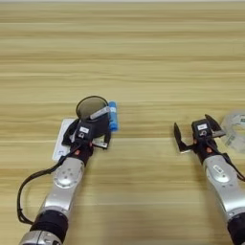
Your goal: Move the objects on the table
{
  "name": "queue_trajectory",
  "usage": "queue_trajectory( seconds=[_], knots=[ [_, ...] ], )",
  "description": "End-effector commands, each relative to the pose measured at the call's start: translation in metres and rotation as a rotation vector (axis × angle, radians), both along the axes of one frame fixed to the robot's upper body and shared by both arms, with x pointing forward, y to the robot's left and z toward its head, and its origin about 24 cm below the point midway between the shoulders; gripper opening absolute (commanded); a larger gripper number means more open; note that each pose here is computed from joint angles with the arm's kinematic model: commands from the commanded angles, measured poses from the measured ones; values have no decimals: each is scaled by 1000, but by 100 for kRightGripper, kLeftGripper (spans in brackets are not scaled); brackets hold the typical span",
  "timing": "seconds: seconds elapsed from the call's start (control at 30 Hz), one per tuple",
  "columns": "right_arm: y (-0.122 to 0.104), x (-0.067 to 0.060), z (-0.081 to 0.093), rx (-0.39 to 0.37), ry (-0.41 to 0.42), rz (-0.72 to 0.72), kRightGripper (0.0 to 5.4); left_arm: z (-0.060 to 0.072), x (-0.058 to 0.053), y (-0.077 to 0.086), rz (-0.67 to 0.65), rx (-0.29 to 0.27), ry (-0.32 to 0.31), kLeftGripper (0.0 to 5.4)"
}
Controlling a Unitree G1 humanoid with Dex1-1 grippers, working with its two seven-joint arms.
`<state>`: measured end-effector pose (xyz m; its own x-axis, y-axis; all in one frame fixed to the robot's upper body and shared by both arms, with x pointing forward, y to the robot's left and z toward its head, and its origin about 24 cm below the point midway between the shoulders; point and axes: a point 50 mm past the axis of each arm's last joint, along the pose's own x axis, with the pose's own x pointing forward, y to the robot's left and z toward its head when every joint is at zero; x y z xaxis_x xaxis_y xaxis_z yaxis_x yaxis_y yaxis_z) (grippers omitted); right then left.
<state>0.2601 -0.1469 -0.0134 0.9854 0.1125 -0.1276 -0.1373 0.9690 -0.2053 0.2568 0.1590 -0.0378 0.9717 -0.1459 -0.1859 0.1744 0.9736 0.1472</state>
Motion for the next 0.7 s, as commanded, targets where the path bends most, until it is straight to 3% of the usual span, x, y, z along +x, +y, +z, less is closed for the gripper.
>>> queue_trajectory(
  seconds=[0.03,0.7],
  knots=[
    [0,1,0,-1,7,0,540,1,4,-3,-4,2,-9,538],
    [0,0,0,-2,6,0,540,1,11,-5,-5,2,-10,538]
  ],
)
